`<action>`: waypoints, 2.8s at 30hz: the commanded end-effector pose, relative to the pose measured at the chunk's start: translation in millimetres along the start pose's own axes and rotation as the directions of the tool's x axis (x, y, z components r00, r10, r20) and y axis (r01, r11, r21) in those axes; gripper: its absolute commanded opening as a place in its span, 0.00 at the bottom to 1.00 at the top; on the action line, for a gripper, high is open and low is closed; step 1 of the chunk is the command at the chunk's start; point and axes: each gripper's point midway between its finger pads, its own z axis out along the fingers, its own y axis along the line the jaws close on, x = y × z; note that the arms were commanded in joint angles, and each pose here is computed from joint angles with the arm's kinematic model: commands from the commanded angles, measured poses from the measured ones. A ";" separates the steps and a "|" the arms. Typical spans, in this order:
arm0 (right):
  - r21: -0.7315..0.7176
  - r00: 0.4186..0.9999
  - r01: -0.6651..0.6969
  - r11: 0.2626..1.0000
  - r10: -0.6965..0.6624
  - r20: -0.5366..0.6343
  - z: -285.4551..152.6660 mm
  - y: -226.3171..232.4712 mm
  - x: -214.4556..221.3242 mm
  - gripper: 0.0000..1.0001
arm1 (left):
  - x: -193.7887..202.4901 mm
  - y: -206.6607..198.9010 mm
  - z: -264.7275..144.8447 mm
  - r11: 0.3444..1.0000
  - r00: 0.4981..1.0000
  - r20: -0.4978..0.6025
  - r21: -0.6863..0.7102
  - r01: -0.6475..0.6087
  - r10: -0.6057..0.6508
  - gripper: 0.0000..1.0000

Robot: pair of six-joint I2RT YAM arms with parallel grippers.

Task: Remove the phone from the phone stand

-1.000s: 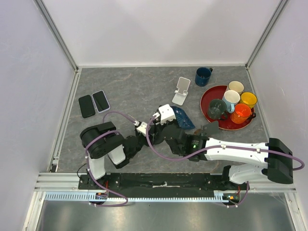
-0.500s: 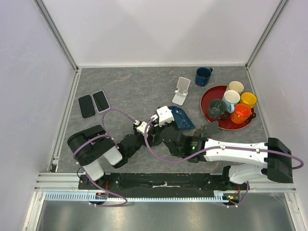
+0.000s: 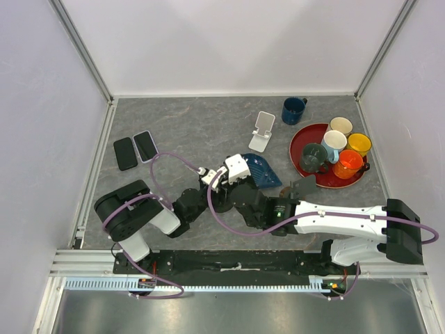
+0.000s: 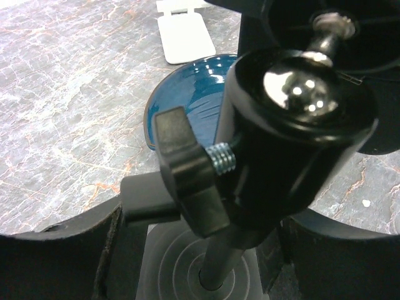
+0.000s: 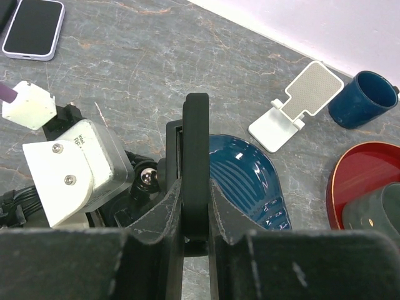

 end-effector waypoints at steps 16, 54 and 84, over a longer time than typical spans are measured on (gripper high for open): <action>-0.076 0.993 -0.116 0.990 0.118 0.022 -3.6 27.0 -18.4 0.00 | -95.2 -5.8 -15.0 0.996 0.954 0.289 0.060 0.066 -0.080 0.52; 0.442 0.991 -0.096 0.892 0.045 0.126 -22.8 -3.0 -31.6 0.00 | -52.8 24.5 -55.3 0.957 0.951 0.246 -0.174 0.232 -0.186 0.02; 0.044 0.889 -0.414 0.909 0.393 0.236 -34.7 5.7 -76.6 0.00 | -59.0 3.1 -52.0 0.983 0.957 0.244 -0.057 0.175 -0.156 0.02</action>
